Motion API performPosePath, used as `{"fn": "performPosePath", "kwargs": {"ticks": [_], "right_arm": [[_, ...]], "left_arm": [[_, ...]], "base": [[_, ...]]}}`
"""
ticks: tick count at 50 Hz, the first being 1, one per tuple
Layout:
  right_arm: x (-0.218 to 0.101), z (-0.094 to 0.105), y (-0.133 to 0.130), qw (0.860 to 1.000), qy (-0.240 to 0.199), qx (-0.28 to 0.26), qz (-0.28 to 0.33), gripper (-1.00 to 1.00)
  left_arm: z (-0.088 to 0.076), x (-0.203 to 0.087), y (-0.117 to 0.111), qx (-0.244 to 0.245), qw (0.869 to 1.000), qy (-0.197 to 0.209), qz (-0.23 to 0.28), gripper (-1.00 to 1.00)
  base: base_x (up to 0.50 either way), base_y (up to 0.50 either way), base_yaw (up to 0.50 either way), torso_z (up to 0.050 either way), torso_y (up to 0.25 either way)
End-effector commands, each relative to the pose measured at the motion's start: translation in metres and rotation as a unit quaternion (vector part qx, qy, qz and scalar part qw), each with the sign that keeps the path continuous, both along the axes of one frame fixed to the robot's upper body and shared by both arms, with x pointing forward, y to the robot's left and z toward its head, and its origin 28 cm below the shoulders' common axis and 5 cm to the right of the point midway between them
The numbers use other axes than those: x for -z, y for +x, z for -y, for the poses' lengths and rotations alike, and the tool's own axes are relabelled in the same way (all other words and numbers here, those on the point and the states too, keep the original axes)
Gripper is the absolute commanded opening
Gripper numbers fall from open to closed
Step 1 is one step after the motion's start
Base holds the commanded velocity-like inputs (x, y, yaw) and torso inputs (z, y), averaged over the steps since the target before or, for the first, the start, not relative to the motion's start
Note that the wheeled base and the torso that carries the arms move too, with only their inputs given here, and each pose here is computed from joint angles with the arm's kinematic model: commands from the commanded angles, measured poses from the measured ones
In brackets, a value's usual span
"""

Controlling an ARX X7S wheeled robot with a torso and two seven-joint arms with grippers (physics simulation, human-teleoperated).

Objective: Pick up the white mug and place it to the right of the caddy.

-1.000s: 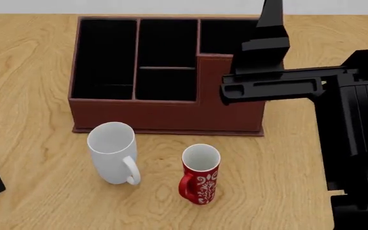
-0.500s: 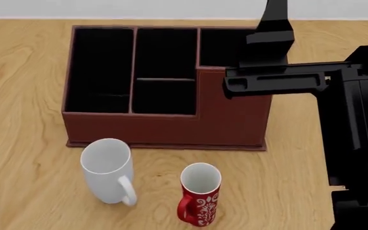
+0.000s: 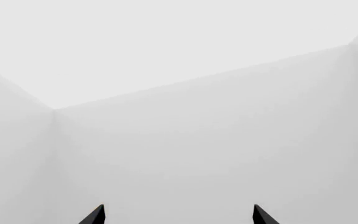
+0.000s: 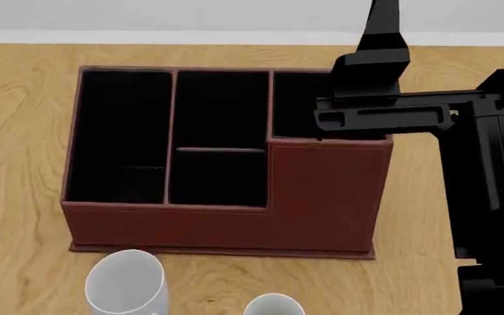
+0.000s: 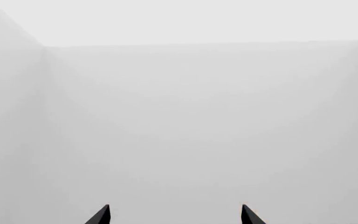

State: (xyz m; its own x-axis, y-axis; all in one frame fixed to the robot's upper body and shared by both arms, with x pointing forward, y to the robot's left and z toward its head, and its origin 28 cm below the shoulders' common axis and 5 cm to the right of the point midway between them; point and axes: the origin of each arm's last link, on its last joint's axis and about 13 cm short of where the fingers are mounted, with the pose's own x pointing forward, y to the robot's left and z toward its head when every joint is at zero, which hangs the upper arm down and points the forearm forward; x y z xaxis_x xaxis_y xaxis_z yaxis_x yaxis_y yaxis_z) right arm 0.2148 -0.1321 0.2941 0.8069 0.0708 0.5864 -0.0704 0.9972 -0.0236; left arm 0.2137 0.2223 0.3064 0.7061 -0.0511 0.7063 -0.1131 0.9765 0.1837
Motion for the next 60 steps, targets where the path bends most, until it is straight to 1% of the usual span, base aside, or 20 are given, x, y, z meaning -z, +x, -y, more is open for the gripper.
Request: {"fn": "performPosePath", "kwargs": {"ticks": [1,19,28,31,33,34,38,39,40,41,45,46,50,54,57,60], "right_arm": [[0.002,0.003,-0.002,1.0,0.006,0.0,0.0,1.0],[0.004,0.006,-0.005,1.0,0.007,0.006,0.0,1.0],[0.002,0.006,-0.009,1.0,0.004,0.013,0.0,1.0],[0.001,0.005,-0.012,1.0,-0.004,0.012,-0.007,1.0],[-0.001,0.004,-0.015,1.0,-0.005,0.007,-0.015,1.0],[-0.002,0.003,-0.017,1.0,-0.016,0.013,-0.023,1.0],[-0.007,-0.002,-0.024,0.999,-0.03,0.002,-0.037,1.0],[-0.008,-0.003,-0.026,0.999,-0.03,0.002,-0.038,1.0],[-0.009,-0.004,-0.027,0.998,-0.04,0.009,-0.051,1.0],[-0.01,-0.006,-0.028,0.998,-0.044,0.005,-0.051,1.0],[-0.014,-0.012,-0.034,0.994,-0.046,-0.013,-0.1,1.0],[-0.016,-0.014,-0.037,0.993,-0.054,-0.014,-0.108,1.0],[-0.021,-0.019,-0.046,0.989,-0.064,-0.039,-0.124,1.0],[-0.02,-0.027,-0.049,0.979,-0.1,-0.054,-0.171,1.0],[-0.019,-0.031,-0.05,0.97,-0.112,-0.073,-0.202,1.0],[-0.017,-0.035,-0.05,0.963,-0.128,-0.089,-0.219,1.0]], "left_arm": [[0.002,-0.001,-0.001,-0.001,1.0,0.004,0.002,1.0],[0.004,-0.003,-0.003,-0.001,1.0,0.006,0.004,1.0],[0.003,-0.003,-0.006,-0.004,1.0,0.005,0.004,1.0],[0.002,-0.002,-0.006,-0.006,1.0,0.005,0.004,1.0],[0.001,-0.002,-0.006,-0.007,1.0,0.004,0.003,1.0],[0.001,-0.002,-0.006,-0.008,1.0,0.004,0.003,1.0],[0.0,0.0,-0.006,-0.009,1.0,0.002,0.002,1.0],[0.0,0.0,-0.006,-0.01,1.0,0.001,0.002,1.0],[-0.001,0.001,-0.006,-0.01,1.0,0.001,0.001,1.0],[-0.001,0.001,-0.006,-0.011,1.0,0.0,0.001,1.0],[-0.003,0.002,-0.007,-0.015,1.0,0.0,0.0,1.0],[-0.004,0.002,-0.007,-0.017,1.0,-0.001,0.0,1.0],[-0.008,0.002,-0.008,-0.023,1.0,-0.003,0.0,1.0],[-0.01,0.001,-0.01,-0.027,1.0,-0.003,0.002,1.0],[-0.01,0.002,-0.01,-0.029,1.0,-0.003,0.001,1.0],[-0.011,0.001,-0.01,-0.03,1.0,-0.005,0.002,1.0]], "base": [[0.34,0.0,0.0,0.0,0.0],[0.35,0.0,0.0,0.0,0.001],[0.03,0.0,0.0,0.0,0.001],[0.0,0.0,0.0,0.0,0.0],[0.0,0.0,0.0,0.0,0.0],[0.0,0.0,0.0,0.0,0.0],[0.0,0.0,0.0,0.0,0.0],[0.0,0.0,0.0,0.0,0.0],[0.0,0.0,0.0,0.0,0.0],[0.0,0.0,0.0,0.0,0.0],[0.0,0.0,0.0,0.0,0.0],[0.0,0.0,0.0,0.0,0.0],[0.0,0.0,0.0,0.0,0.0],[0.0,0.0,0.0,0.0,0.0],[0.0,0.0,0.0,0.0,0.0],[0.0,0.0,0.0,0.0,0.0]]}}
